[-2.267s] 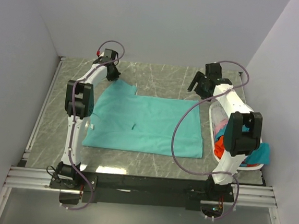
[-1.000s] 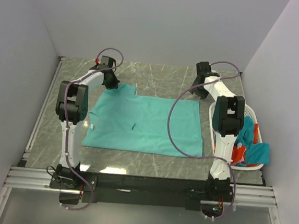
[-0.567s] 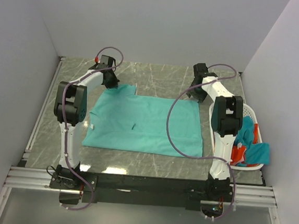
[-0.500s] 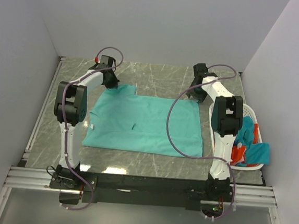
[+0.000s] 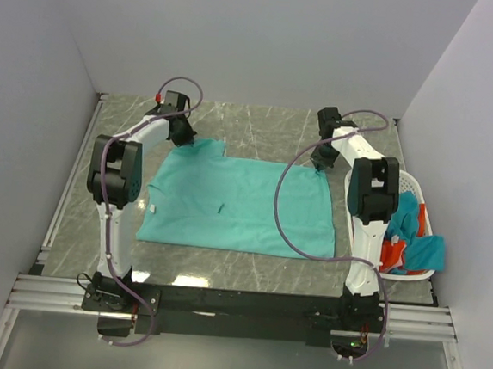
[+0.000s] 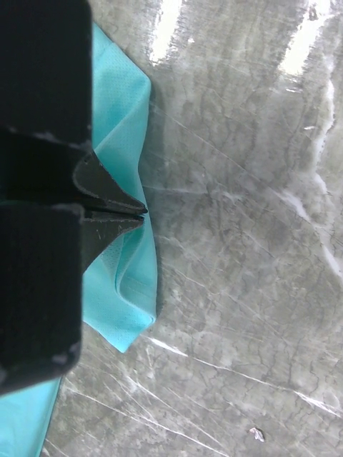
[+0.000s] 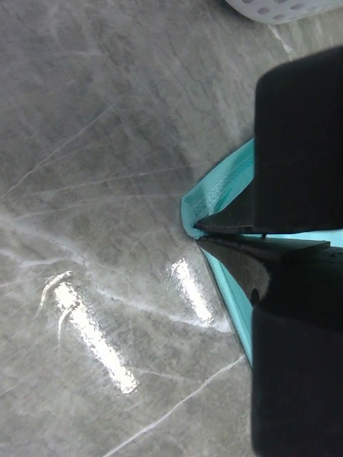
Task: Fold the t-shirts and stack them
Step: Fold the tshirt
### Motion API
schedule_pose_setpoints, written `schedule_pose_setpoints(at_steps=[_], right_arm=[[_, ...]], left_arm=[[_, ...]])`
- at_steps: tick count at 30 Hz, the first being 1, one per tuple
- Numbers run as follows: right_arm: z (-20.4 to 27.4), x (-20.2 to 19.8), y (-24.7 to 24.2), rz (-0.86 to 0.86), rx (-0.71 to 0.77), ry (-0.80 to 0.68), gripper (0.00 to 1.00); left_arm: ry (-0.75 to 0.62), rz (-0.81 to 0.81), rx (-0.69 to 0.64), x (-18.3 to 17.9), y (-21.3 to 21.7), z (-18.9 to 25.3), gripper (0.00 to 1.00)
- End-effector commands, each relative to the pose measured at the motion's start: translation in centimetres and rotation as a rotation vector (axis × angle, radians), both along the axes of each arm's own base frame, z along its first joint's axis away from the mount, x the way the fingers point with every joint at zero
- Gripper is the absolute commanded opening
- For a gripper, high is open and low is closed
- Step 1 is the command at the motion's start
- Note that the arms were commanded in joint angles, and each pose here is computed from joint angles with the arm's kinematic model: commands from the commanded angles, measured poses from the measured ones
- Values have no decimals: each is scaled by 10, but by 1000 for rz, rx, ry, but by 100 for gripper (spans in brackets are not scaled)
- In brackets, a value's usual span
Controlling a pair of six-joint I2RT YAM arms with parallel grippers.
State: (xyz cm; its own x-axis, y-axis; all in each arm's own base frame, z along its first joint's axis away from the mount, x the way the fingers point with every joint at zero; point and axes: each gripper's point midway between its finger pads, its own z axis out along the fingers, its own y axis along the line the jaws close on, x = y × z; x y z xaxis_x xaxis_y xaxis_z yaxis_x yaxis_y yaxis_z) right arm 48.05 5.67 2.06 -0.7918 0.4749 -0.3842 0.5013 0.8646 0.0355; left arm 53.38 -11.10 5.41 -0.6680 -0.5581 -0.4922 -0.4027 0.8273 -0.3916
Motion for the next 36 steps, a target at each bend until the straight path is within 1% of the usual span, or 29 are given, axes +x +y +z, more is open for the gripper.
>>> schedule_pose_setpoints(at_steps=[1,6,7,9,10,12,20,24,31,36], right_arm=[[26,7,-5,2,-34,-72,0],[44,12,11,80,-43,-135,0],[50,12,13,92,-45,-150,0],[51,8,20,116,-51,-156,0],[54,4,22,122,-54,-162,0],[57,0,25,122,-60,-168,0],[72,-31,31,127,-78,-192,0],[79,-46,35,138,-85,-207,0],[86,-80,25,133,-95,-225,0],[91,-93,25,150,-73,-242,0]], left_arm=[[-104,-4,-24,6,-5,44,0],[-112,-12,-29,-5,-8,48,0],[-131,-11,-31,-7,-8,57,0],[-135,-17,-33,-14,-10,55,0],[-156,-16,-35,-16,-9,65,0],[-154,-21,-33,-26,-9,61,0],[-153,-19,-32,-69,-5,61,0],[-174,-4,-48,-90,-3,67,0],[-194,38,-57,-133,9,71,0],[-217,64,-67,-153,15,81,0]])
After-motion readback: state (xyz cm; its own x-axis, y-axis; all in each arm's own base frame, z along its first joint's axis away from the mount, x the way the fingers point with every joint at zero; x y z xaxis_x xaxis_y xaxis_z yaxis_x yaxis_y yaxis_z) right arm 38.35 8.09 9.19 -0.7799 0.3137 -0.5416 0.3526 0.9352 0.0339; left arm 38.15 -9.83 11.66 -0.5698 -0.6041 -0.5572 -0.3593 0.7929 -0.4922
